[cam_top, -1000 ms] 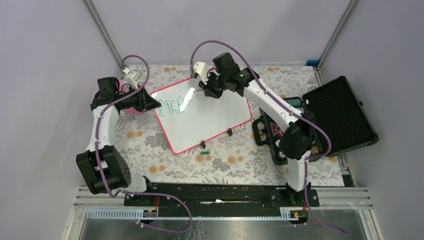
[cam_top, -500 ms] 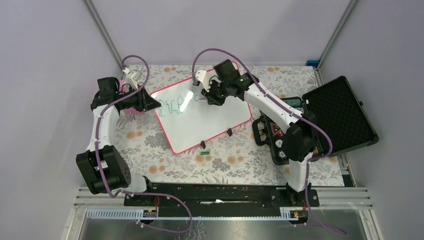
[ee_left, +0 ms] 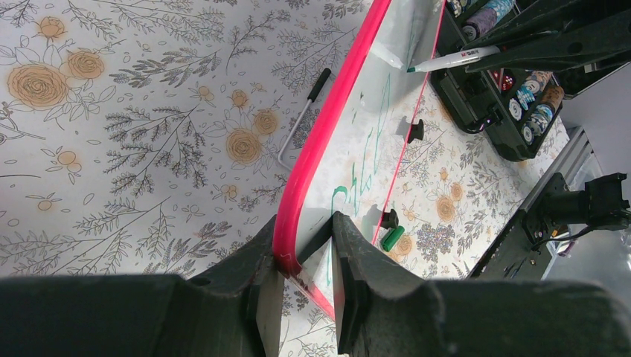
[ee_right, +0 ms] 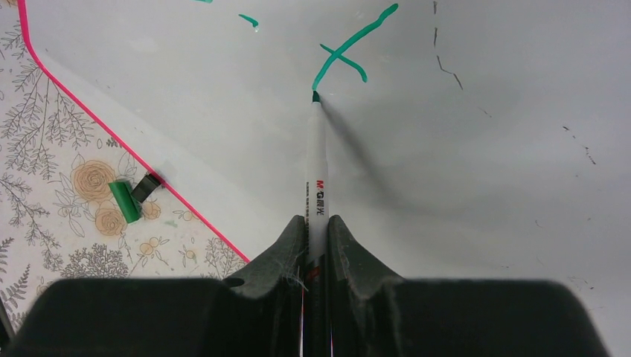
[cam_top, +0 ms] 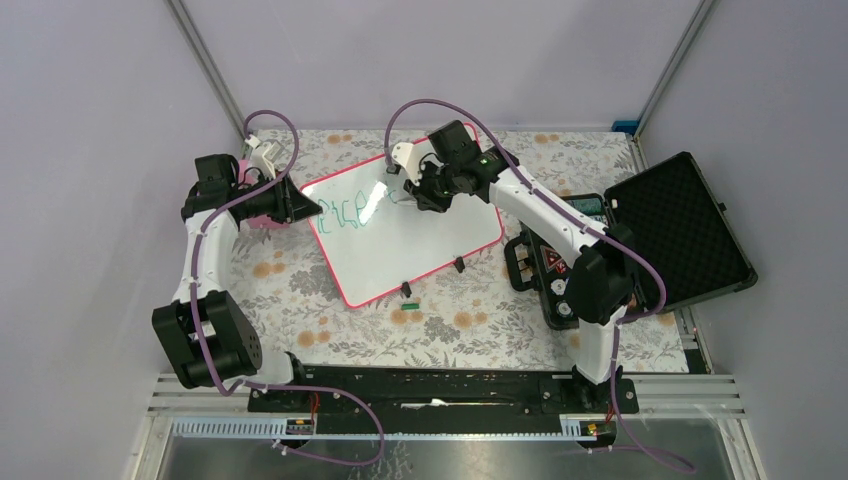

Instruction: Write a sentence on the whiteboard

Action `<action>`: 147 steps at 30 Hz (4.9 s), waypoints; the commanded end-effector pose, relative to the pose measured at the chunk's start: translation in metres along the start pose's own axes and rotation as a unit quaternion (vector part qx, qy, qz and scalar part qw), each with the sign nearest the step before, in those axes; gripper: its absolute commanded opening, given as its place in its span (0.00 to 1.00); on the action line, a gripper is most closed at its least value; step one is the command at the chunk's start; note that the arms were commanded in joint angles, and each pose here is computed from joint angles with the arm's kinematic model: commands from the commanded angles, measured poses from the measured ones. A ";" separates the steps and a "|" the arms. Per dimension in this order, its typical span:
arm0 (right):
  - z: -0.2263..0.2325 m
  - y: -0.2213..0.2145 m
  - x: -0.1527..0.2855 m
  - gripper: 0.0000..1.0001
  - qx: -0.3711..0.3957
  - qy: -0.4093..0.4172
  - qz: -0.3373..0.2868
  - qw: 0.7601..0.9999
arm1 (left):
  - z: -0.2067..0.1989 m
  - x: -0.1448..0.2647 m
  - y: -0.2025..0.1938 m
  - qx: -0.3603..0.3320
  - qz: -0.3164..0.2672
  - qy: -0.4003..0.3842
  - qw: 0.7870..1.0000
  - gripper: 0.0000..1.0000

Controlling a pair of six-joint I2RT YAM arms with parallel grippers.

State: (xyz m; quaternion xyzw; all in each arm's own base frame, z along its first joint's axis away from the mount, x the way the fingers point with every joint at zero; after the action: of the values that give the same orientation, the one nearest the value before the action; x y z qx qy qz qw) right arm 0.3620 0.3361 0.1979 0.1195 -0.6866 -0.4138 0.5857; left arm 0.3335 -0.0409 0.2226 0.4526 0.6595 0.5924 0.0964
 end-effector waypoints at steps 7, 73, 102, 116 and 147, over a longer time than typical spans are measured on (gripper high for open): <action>-0.020 0.014 0.025 0.00 0.016 -0.052 -0.016 0.998 | 0.003 0.002 0.013 -0.077 -0.012 0.020 0.997 0.00; -0.034 0.029 0.025 0.00 0.003 -0.056 -0.029 0.998 | 0.003 0.003 0.014 -0.080 -0.012 0.022 0.996 0.00; -0.022 0.012 0.025 0.00 -0.006 -0.035 -0.016 0.999 | 0.002 0.004 0.014 -0.082 -0.012 0.023 0.996 0.00; -0.036 0.024 0.023 0.00 -0.005 -0.057 -0.024 0.998 | 0.002 0.005 0.013 -0.085 -0.008 0.024 0.996 0.00; -0.031 0.027 0.050 0.00 0.002 -0.045 -0.055 0.997 | 0.000 0.005 0.013 -0.084 -0.010 0.021 0.996 0.00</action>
State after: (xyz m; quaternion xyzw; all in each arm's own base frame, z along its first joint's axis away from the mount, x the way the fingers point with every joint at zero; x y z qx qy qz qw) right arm 0.3838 0.3095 0.2235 0.1084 -0.6988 -0.4389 0.5543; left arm 0.3315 -0.0425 0.2253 0.4515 0.6553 0.5972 0.1006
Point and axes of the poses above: each gripper's point midway between its finger pads, its own x axis back along the fingers, its own z axis along the line the jaws close on, y = z × x, the point moved 1 cm from there along x, back along the fingers, and after that the axes turned 14 degrees about -x, right-handed, at the moved point
